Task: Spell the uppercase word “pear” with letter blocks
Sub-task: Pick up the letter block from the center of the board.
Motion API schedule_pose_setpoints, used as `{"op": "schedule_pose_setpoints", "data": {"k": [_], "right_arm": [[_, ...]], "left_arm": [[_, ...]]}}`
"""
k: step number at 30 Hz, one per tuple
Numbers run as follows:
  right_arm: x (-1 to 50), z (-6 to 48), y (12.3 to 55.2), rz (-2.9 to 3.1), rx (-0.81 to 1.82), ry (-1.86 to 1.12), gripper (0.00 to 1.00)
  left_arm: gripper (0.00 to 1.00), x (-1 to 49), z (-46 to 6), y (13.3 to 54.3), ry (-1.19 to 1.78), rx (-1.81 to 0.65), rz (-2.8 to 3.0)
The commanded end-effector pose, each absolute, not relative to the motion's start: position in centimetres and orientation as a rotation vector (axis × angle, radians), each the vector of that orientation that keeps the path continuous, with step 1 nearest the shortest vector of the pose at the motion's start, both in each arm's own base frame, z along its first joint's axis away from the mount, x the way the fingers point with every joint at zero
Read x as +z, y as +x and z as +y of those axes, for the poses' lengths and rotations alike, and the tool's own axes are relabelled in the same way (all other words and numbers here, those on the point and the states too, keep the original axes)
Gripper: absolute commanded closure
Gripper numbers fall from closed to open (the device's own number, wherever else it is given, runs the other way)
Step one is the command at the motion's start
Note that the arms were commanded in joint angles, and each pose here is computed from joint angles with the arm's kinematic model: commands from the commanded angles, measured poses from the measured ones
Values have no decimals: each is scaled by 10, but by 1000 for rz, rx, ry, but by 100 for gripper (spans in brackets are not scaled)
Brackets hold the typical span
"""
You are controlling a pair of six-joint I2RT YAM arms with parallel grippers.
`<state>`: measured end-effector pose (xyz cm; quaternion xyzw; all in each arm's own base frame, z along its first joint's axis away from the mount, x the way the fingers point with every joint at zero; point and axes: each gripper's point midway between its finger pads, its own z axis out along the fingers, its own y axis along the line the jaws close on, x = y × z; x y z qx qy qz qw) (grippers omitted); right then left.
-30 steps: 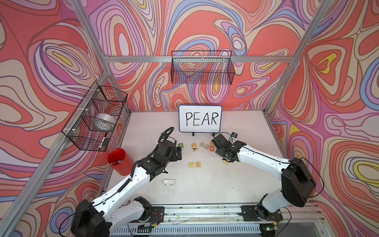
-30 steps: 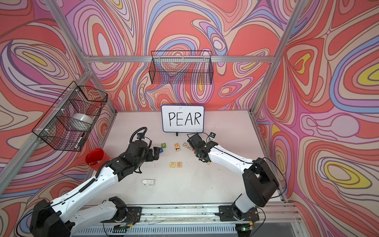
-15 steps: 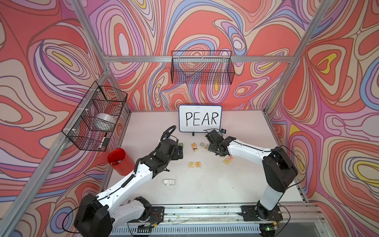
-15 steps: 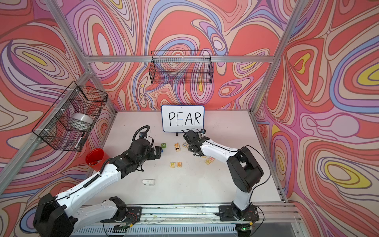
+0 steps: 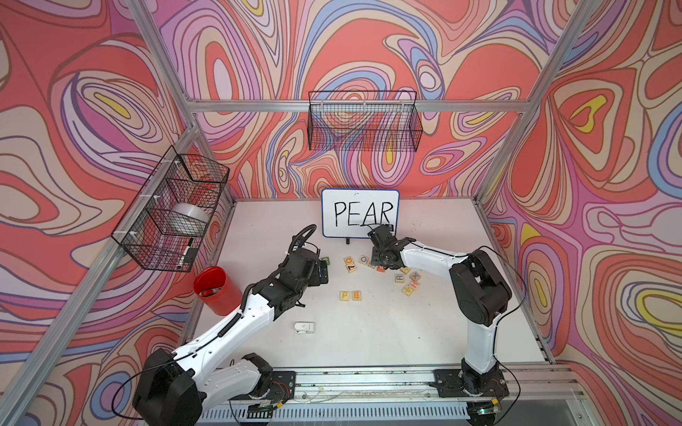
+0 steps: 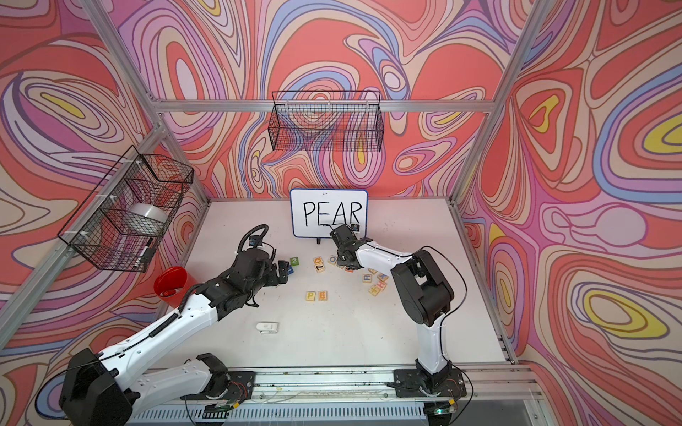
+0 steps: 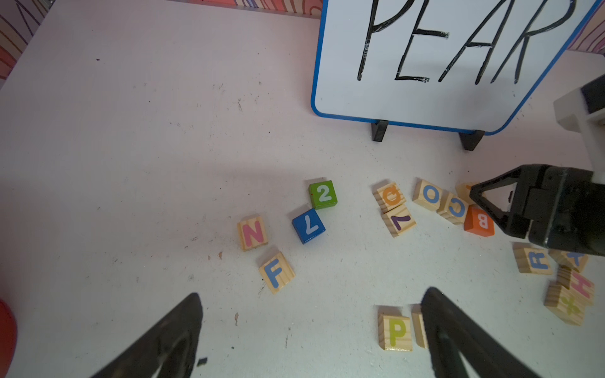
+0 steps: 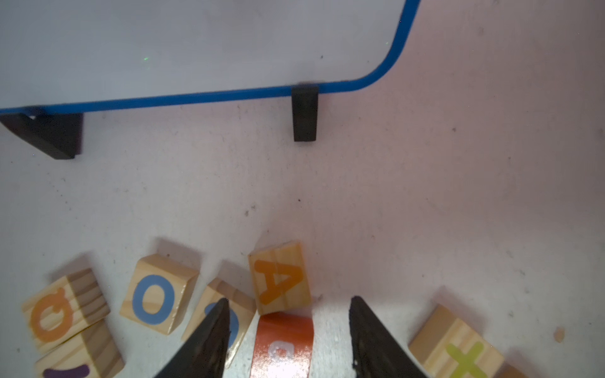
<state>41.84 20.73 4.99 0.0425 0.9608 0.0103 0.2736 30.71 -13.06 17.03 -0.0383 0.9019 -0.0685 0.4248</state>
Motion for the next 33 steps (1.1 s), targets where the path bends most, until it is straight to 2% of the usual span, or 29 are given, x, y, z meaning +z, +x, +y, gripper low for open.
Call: {"op": "schedule_pose_setpoints", "data": {"k": [1,18,21,26,29,33], "right_arm": [[50,208,429,2575,46,56,41],[23,212,434,2635,59,22,47],[17,210,434,2645,41,24,50],[17,207,434,2644,21,28,61],[24,205,434,2630,6,28,68],[43,202,434,2593,1,2,71]], "left_arm": [[0,182,-123,306,-117,-144,2233],[0,182,-119,303,-142,-141,2233],[0,182,-118,302,-146,-141,2230],[0,182,-116,300,-154,-138,2229],[0,183,-115,299,-155,-142,2226],[0,182,-115,299,-157,-146,2226]]}}
